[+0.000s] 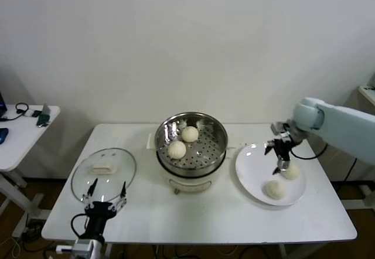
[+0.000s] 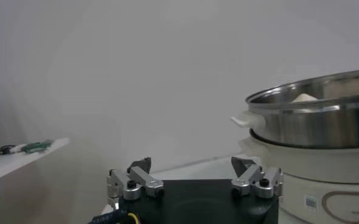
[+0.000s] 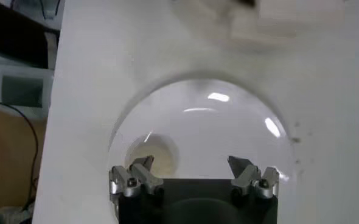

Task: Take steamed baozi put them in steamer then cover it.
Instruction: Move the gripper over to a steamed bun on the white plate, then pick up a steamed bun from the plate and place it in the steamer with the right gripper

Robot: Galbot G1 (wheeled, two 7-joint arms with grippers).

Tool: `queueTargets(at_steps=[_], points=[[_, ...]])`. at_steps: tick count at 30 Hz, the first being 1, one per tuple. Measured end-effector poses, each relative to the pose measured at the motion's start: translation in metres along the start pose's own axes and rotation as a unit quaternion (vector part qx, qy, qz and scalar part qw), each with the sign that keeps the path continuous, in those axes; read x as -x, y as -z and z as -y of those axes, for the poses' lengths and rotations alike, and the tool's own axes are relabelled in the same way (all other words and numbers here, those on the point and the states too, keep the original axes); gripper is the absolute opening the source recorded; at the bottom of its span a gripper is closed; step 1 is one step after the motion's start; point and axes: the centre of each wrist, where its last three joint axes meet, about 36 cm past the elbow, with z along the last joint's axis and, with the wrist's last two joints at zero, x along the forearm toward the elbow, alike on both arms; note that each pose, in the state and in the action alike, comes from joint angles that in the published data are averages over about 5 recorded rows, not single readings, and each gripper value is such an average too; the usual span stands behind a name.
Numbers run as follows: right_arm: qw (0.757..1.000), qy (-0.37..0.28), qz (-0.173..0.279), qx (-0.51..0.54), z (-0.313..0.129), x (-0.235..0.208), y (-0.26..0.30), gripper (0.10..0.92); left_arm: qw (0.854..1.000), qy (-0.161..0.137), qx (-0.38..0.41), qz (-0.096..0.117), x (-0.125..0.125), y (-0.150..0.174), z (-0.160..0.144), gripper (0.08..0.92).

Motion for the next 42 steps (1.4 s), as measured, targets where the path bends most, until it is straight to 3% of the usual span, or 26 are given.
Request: queueTargets(at_steps=[18,29,42], points=[[1.000,0.027,-0.013,0.006,-0.017,0.059,-0.012,0.823,1.000,0.000,0.005,-0.004,-0.002,-0.004,0.002,0.823],[0.999,0.029,-0.019,0.006,-0.014,0.061,-0.014,0.706,1.000,-0.001,0.007,-0.003,-0.004,-0.004,0.003,0.823],[0.999,0.020,-0.021,-0.023,-0.003,0.041,-0.004,0.687,1.000,0.002,0.005,-0.007,-0.008,-0.006,0.002,0.823]])
